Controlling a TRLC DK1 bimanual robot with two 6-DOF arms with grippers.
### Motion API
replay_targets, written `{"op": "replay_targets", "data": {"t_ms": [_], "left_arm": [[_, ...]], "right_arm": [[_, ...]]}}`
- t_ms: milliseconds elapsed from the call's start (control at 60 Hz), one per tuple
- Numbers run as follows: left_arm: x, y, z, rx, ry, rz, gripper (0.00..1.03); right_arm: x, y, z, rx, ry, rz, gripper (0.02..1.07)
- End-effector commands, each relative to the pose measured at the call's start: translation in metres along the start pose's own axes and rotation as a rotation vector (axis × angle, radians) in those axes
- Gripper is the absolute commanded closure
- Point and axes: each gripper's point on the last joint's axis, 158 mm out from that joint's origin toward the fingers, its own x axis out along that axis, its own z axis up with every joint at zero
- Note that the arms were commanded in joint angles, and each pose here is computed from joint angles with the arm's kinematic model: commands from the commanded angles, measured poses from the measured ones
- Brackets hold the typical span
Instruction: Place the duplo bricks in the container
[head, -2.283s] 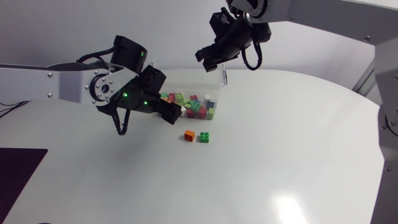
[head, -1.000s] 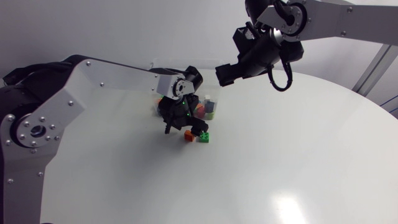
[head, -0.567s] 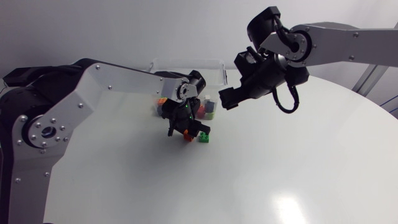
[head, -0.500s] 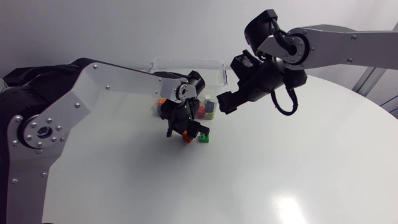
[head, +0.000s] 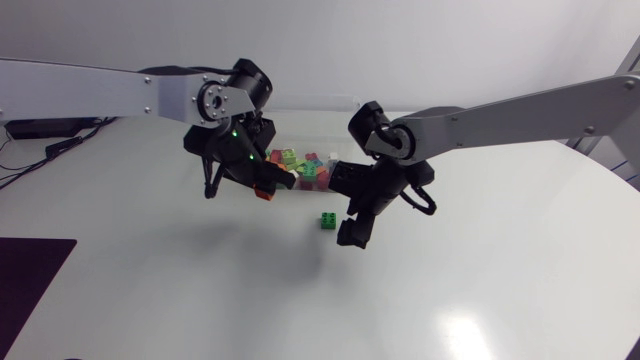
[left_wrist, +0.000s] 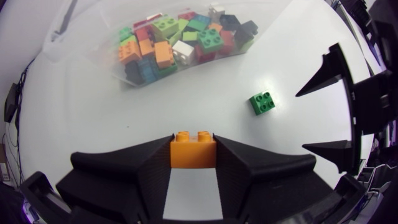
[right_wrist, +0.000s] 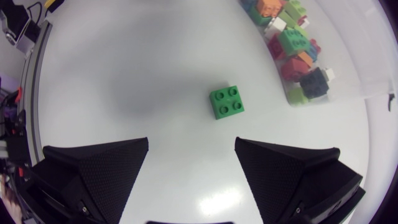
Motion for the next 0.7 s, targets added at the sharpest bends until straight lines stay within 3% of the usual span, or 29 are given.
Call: {"op": "replay_targets", "data": {"t_ms": [0,333,567,683], "left_arm": [[-0.020,0.011,0.003,0.014,-0.040,0.015,0.92],[-0.084,0.044,0.067,0.008,-0.338,0.064,0.92],[-0.099,0.066,0.105,-0.024,-0.491,0.085,0.92],[-0.089,0.075,0.119,-0.042,-0.512,0.084,0.92]], "right_arm": [[0.012,-0.003,0.003,-0.107,0.012,0.037,0.07],[0.037,-0.016,0.020,-0.223,0.035,0.074,0.07],[0.046,-0.021,0.023,-0.230,0.053,0.131,0.07],[0.052,-0.023,0.023,-0.231,0.065,0.151,0.13]]}}
